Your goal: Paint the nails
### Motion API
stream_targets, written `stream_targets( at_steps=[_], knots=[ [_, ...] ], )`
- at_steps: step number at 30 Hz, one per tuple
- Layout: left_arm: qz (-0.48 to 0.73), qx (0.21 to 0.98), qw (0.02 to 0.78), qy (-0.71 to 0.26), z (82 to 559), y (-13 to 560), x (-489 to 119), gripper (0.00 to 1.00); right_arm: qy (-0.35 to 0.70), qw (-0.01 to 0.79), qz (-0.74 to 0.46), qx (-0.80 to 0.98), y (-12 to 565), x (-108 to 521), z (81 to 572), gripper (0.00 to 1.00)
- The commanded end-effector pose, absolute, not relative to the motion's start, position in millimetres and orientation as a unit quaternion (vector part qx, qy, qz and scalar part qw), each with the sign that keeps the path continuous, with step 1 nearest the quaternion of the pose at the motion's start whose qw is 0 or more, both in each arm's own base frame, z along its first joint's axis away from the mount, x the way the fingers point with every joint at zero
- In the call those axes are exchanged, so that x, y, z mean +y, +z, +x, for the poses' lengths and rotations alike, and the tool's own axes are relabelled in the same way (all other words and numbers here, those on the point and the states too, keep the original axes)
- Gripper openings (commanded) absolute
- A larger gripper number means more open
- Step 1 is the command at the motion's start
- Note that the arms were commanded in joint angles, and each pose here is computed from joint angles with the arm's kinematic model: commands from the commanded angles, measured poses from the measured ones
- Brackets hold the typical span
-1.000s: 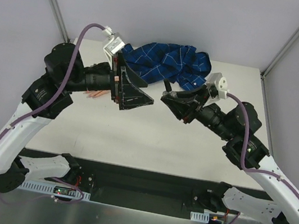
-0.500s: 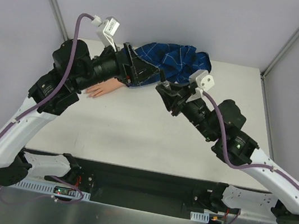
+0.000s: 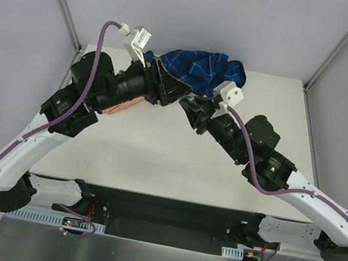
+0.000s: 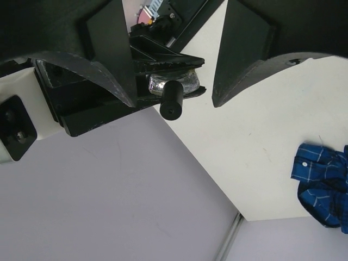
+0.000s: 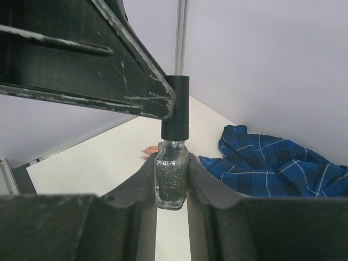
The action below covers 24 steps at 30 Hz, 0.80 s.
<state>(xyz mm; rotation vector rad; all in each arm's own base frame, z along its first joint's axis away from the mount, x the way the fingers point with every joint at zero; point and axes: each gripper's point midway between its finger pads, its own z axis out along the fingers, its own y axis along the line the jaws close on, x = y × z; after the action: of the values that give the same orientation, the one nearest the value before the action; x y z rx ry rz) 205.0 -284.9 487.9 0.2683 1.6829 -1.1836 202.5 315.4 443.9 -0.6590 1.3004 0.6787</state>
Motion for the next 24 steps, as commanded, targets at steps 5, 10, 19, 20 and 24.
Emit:
stream_targets(
  at_steps=[5, 10, 19, 20, 24],
  knots=[
    [0.129, 0.688, 0.505, -0.505, 204, 486, -298, 0.41, 0.324, 0.726, -0.262, 0.547, 487, 304, 195, 0.0],
    [0.158, 0.678, 0.492, -0.523, 195, 480, -307, 0.2, 0.341, 0.724, -0.255, 0.542, 490, 303, 191, 0.0],
    [0.343, 0.533, 0.424, -0.647, 106, 479, -317, 0.0, 0.479, 0.683, -0.281, 0.474, 509, 291, 140, 0.0],
    [0.374, 0.506, 0.401, -0.665, 90, 479, -316, 0.0, 0.524, 0.649, -0.335, 0.438, 511, 297, 113, 0.0],
    [0.469, 0.436, 0.304, -0.705, 39, 466, -299, 0.0, 0.605, 0.576, -0.396, 0.381, 518, 294, 66, 0.0]
  ],
)
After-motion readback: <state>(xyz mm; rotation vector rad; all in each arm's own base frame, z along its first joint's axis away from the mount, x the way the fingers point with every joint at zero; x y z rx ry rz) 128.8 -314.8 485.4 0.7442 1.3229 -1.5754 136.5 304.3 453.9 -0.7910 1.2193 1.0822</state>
